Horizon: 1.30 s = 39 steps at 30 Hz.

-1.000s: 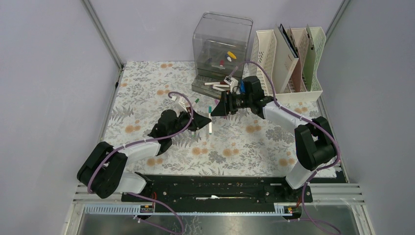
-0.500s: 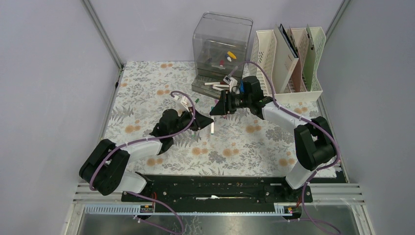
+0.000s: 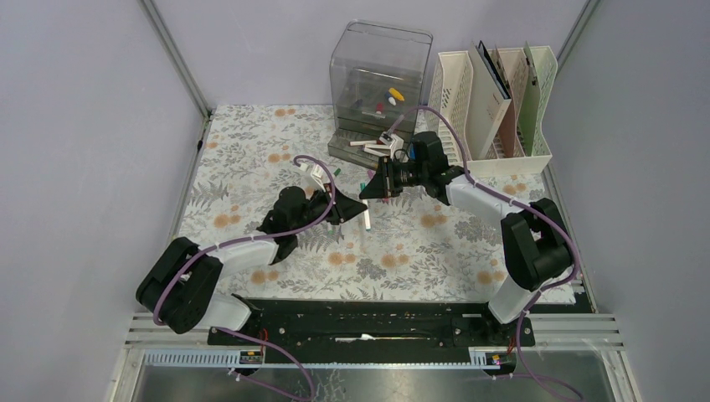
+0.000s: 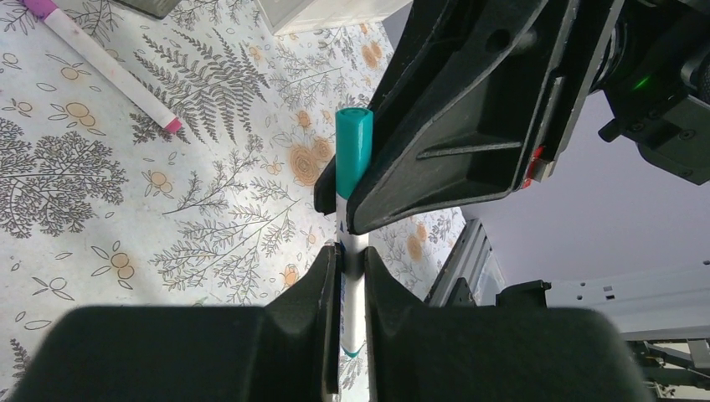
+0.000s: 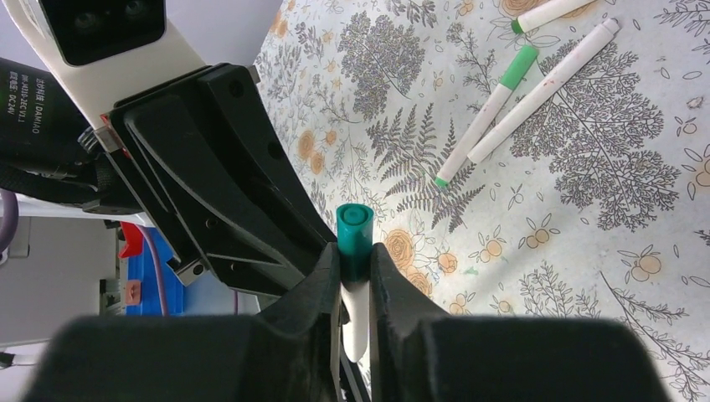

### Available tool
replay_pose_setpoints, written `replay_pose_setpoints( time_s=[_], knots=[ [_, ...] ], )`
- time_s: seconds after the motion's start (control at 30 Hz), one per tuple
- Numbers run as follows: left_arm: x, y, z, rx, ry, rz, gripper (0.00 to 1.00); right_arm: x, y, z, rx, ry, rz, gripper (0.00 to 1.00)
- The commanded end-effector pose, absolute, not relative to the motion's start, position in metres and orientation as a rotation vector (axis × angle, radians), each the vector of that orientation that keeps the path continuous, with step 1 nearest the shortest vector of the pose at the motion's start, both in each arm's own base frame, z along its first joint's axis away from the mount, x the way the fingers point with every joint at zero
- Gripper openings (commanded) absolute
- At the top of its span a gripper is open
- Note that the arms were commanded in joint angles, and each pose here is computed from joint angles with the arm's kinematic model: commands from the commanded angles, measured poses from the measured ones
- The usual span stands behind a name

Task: Organize the desk
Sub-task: Place the stationery in the drawer.

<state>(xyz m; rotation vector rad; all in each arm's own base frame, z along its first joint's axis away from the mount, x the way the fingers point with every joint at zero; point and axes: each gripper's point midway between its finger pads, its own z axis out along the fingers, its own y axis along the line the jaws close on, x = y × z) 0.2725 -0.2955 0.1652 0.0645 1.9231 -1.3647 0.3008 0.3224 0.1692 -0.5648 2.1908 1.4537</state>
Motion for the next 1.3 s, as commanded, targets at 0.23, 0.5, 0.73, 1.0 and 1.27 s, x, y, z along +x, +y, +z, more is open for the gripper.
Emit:
replay_pose_setpoints(
  time_s=[0.23,0.5,0.73,1.0,1.27],
  knots=[
    [0.286,-0.297,0.184,0.057,1.921,-1.307,0.37,0.302,0.333,0.191,-0.666,2.094,1.472,0.03],
    [0.296,-0.261,0.184,0.026,1.966,-1.019,0.5,0.309,0.336,0.21,-0.682,2.04,1.467,0.03],
    [0.298,-0.214,0.193,-0.054,1.928,-0.78,0.7,0.324,0.344,0.233,-0.702,1.975,1.46,0.03],
    [0.291,-0.164,0.186,-0.263,1.857,-0.658,0.99,0.36,0.302,0.165,-0.979,2.123,0.873,0.0],
    [0.282,-0.141,0.167,-0.371,1.863,-0.606,0.99,0.403,0.295,0.161,-1.049,2.08,0.646,0.0]
  ],
)
